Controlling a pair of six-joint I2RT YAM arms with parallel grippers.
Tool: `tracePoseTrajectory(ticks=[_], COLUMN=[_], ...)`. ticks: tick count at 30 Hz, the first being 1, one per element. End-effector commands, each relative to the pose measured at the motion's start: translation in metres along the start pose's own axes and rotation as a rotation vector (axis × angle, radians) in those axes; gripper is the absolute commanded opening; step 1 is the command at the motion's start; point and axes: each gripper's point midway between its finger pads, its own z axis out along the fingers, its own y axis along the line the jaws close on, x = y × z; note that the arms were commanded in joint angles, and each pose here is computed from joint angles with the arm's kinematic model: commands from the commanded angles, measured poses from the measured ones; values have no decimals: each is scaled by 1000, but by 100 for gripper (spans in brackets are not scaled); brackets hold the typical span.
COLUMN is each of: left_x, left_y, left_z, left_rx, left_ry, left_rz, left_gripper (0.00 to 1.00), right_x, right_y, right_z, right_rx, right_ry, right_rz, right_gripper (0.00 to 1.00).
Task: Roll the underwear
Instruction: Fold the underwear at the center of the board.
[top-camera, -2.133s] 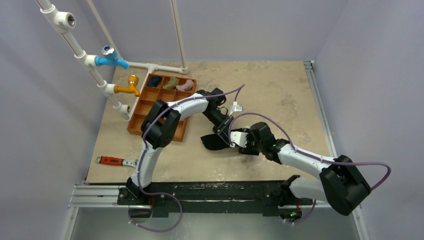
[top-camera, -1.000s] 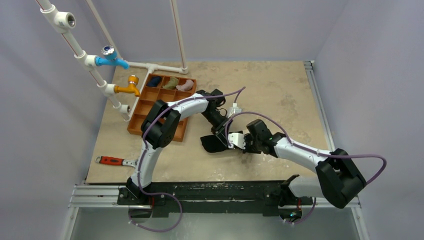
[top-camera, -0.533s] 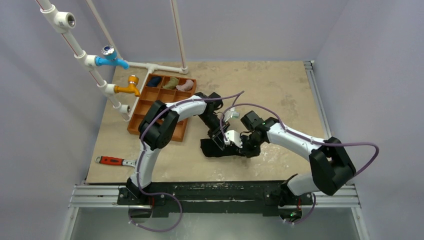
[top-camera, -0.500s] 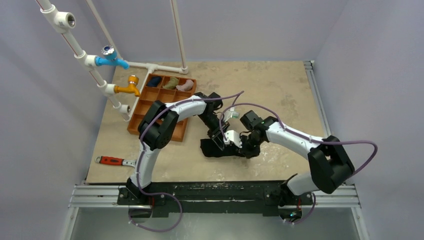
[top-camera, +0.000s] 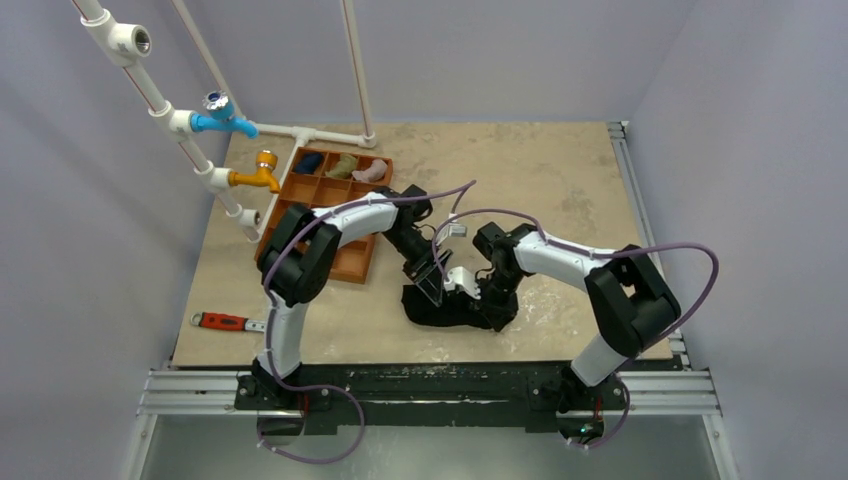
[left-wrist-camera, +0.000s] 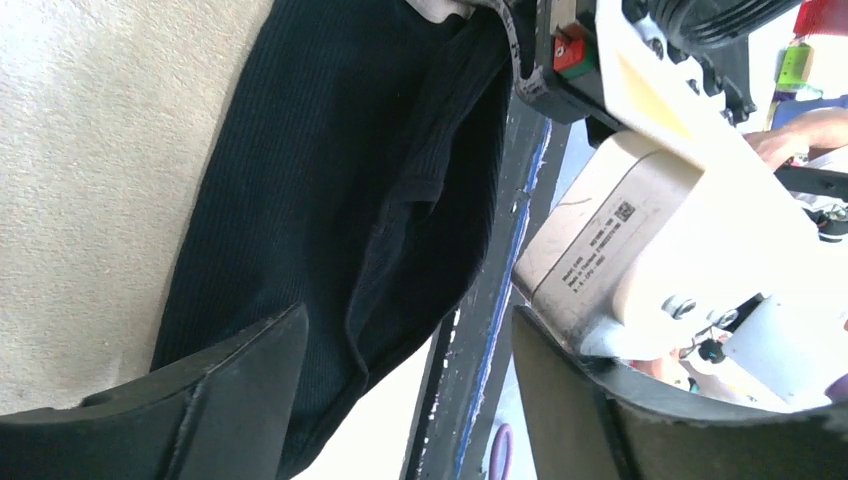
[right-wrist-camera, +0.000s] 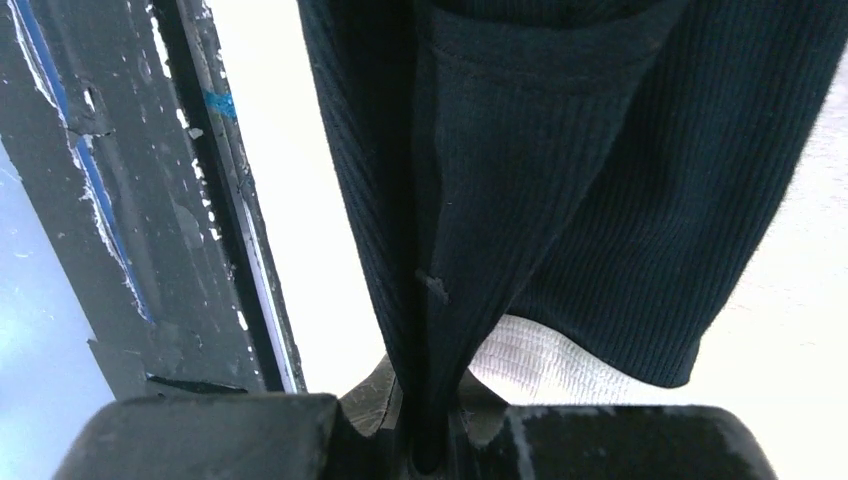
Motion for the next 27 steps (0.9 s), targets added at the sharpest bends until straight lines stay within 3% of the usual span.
tracePoseTrajectory(ticks=[1, 10, 19, 27], left_x=[-10, -17, 1, 6], left_y=[-14, 9, 17, 10], left_z=[-8, -27, -35, -47], left_rx=[40, -60, -160, -217], left_ry=[-83, -226, -200, -213], left_rz=[95, 83, 135, 224], left_gripper=[76, 78, 76, 76], right_x=[-19, -20, -16, -19], right_y=[-4, -14, -9, -20], right_z=[-12, -20, -20, -25], right_rx=[-44, -167, -351, -375], right_ry=[-67, -100, -60, -18], right_rz=[-20, 7, 53, 58], right_gripper=[0, 0, 0, 0])
